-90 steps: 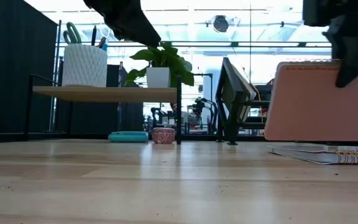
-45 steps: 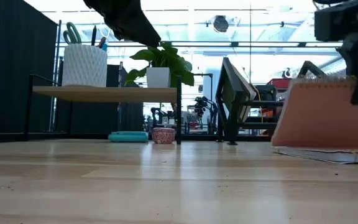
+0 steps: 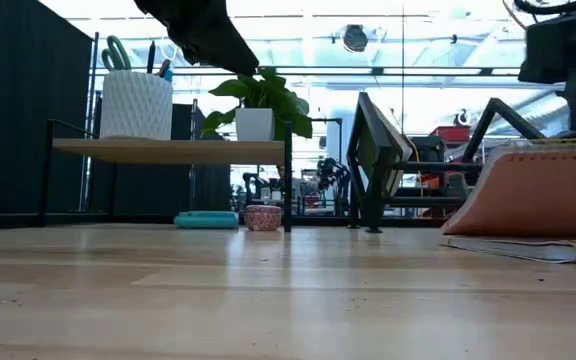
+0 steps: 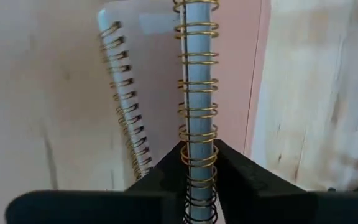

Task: Stock shelves
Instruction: Remove the pink notebook from the black bookshelf, then remove the green notebook from the black bookshelf

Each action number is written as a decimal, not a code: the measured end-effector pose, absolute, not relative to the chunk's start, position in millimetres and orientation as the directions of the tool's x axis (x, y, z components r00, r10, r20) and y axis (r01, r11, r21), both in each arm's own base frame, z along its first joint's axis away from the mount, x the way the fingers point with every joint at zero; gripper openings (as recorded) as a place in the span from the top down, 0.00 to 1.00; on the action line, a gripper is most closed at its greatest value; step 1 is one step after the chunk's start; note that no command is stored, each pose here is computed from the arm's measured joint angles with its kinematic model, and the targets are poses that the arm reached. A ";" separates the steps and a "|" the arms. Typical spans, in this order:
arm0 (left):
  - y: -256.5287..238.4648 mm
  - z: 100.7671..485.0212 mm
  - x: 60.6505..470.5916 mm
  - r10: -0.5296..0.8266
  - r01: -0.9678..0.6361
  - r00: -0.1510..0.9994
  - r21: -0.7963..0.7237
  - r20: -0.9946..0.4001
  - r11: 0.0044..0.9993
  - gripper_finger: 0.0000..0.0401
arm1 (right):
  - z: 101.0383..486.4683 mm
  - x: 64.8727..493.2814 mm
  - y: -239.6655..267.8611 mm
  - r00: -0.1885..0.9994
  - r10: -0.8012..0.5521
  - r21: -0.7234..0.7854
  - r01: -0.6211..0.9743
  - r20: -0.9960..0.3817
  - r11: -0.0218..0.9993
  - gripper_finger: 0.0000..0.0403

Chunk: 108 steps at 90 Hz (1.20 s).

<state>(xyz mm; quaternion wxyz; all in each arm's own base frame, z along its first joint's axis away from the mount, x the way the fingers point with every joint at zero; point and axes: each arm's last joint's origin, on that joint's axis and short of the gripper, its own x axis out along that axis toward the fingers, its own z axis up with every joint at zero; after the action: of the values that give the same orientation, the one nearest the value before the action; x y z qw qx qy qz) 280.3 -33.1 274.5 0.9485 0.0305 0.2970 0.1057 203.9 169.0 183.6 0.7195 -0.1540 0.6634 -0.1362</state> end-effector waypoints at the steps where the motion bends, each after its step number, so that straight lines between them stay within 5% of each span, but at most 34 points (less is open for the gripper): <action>1: -33.1 274.4 280.3 0.219 -0.182 0.801 0.121 -0.557 0.976 0.65 | 183.6 203.6 169.4 0.084 -0.400 -0.402 -0.011 -0.913 0.915 0.84; 41: -33.1 274.4 280.3 0.219 -0.182 0.801 0.121 -0.557 0.976 0.65 | 183.3 198.1 177.3 0.100 -0.384 -0.390 -0.037 -0.918 0.920 0.53; 108: -33.4 274.4 280.3 0.218 -0.181 0.802 0.120 -0.557 0.976 0.65 | 192.4 204.5 187.1 0.089 -0.271 -0.274 -0.025 -0.959 0.961 0.51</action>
<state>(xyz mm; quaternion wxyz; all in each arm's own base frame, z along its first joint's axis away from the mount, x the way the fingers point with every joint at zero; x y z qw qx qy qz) 280.3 -33.4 274.4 0.9486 0.0306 0.2969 0.1052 204.5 187.1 192.4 0.7297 -0.1102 0.6695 -0.0843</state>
